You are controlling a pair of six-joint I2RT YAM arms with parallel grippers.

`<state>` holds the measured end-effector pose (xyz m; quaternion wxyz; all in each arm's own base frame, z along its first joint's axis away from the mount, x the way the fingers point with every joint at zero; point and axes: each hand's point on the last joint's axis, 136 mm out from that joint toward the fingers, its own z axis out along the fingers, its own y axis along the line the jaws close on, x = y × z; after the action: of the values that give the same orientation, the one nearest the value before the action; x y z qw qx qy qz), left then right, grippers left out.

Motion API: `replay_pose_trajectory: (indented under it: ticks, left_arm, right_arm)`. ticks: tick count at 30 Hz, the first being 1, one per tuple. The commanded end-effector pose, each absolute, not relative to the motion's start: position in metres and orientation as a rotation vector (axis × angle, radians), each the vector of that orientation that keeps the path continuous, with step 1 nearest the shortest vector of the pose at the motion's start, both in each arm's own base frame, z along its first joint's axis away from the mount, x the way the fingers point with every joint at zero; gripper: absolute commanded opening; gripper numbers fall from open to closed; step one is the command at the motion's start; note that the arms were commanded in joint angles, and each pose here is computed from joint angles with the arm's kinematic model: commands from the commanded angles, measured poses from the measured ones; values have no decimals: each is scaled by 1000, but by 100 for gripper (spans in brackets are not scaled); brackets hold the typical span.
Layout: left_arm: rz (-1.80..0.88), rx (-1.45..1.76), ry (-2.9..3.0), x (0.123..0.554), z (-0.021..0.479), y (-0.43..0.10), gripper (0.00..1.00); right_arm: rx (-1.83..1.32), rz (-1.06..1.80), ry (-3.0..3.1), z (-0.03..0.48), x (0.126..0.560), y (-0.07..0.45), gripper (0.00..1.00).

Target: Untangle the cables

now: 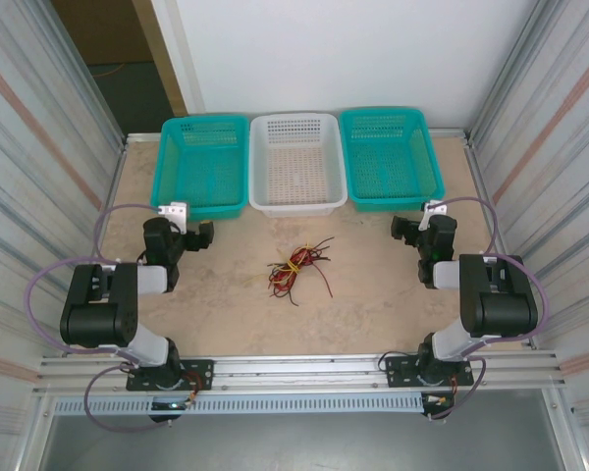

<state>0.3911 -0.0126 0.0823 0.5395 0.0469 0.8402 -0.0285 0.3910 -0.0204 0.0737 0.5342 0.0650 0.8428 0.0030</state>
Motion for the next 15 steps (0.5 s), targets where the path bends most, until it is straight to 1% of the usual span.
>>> replay_pose_trajectory:
  ticks: [1,4,6,8,10,11,13,15]
  left_arm:
    - [-80,122,1962,396,92,-14,99]
    - [-80,122,1959,395,93,-14,99]
    - [-78,130,1949,399,102,-15,98]
    - [-97,106,2072,401,112,-15,91]
    - [-66,38,2132,403,123,-7,88]
    - [-41,-3,2134,401,127,-3,89]
    - [4,-55,2124,393,131,-2,94]
    - [65,-46,2122,387,134,-12,96]
  right_arm:
    - [153,0,1984,81,394,-21,99]
    - [152,1,1981,81,394,-21,99]
    - [165,-13,1966,87,395,-23,99]
    - [244,-70,2001,94,392,-36,99]
    - [291,-86,2039,101,392,-44,99]
    - [278,-79,2048,103,391,-42,99]
    - [262,-72,2044,107,386,-37,99]
    - [305,-85,2049,107,378,-39,99]
